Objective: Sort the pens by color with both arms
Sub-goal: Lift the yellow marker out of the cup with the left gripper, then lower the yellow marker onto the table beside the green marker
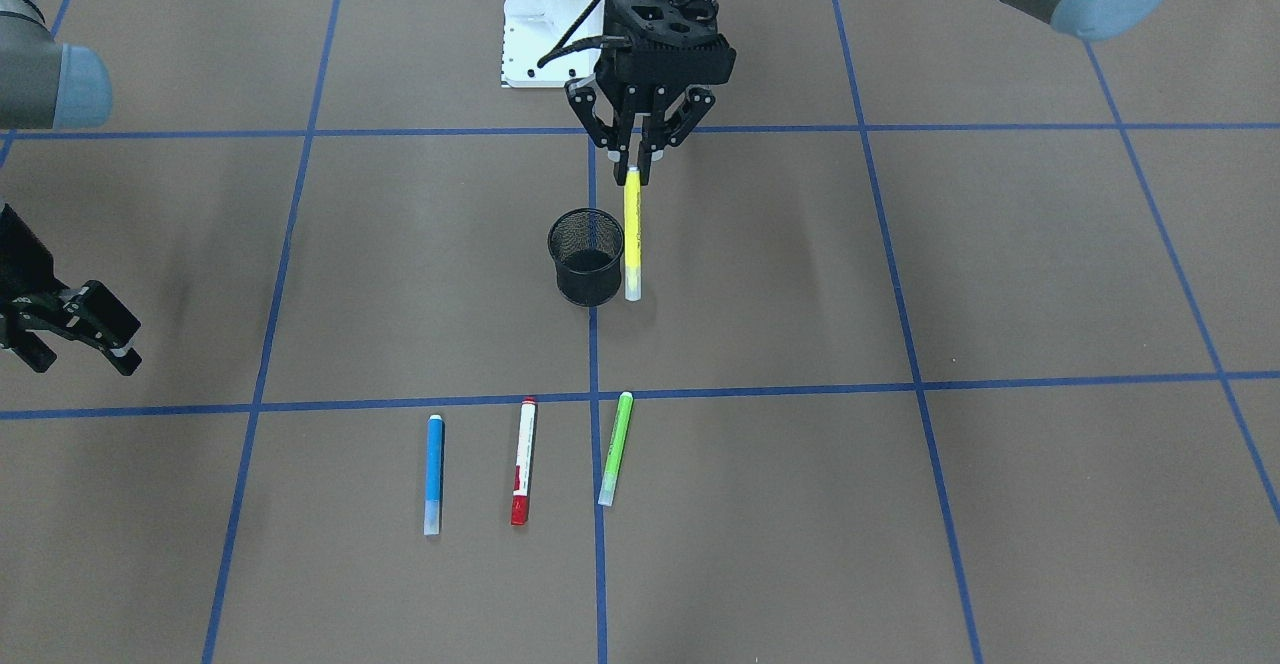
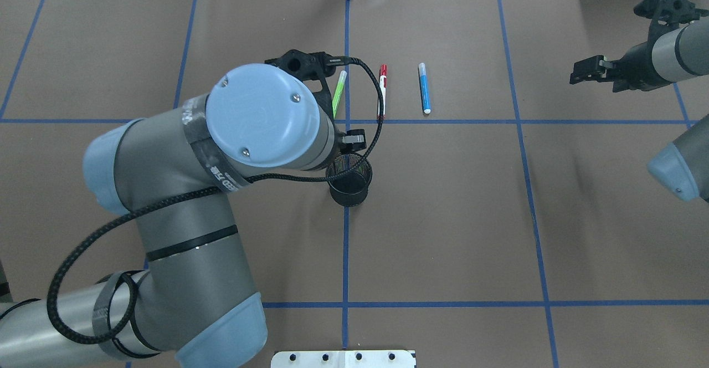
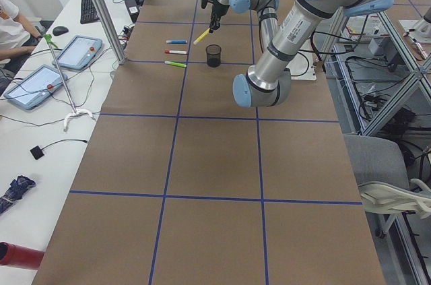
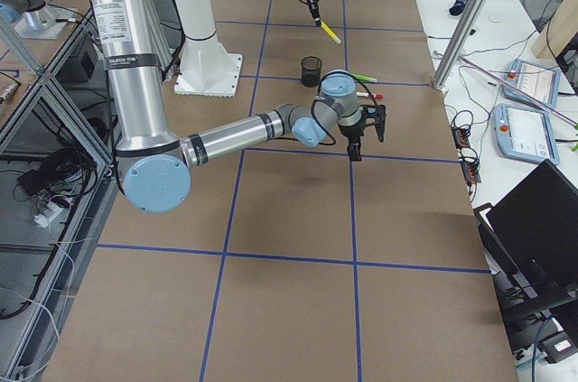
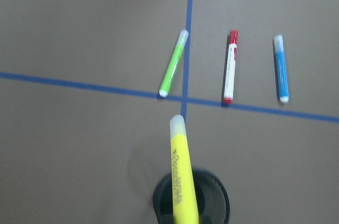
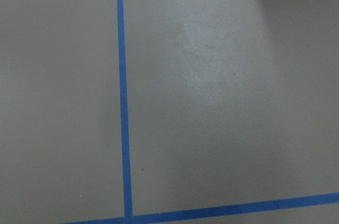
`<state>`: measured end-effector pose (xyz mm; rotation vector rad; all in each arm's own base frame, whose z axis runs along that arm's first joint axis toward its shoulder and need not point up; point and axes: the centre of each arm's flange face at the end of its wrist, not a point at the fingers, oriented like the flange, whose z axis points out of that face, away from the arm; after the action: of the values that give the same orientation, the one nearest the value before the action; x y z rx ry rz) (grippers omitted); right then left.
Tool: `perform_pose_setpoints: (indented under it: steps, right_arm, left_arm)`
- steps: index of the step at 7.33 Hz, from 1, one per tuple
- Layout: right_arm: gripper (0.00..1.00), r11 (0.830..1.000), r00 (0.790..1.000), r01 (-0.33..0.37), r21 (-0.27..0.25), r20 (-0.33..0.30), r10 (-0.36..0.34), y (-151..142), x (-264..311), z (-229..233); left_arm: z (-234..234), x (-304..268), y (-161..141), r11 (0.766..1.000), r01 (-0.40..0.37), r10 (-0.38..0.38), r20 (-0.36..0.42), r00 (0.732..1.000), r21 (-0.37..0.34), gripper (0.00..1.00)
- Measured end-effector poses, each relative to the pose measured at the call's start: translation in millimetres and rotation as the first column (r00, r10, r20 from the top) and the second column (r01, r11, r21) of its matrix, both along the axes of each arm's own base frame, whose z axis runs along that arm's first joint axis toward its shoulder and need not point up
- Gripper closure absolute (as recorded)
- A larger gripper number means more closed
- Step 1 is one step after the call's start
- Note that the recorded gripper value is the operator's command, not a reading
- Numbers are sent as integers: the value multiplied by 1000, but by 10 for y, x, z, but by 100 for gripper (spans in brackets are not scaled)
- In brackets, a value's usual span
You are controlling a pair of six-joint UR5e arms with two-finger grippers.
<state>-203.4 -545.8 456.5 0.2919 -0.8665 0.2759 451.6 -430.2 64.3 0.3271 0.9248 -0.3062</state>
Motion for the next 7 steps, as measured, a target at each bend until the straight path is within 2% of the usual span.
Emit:
perform_pose_setpoints:
  steps: [2,4,7]
  right_arm:
    - [0,1000,1000,-12,9,-6,12,-7,12,-26]
    - [0,1000,1000,-18,12,-8,18,-9,18,-36]
    - [0,1000,1000,-20,11,-12,20,-10,13,-21]
  left_arm:
    - [382,141,-667,997,77,-76,-39,996,24,100]
    - [903,347,-1126,990,135,-133,-48,990,34,100]
    - [1493,619,-1321,982,185,-184,-23,983,23,100]
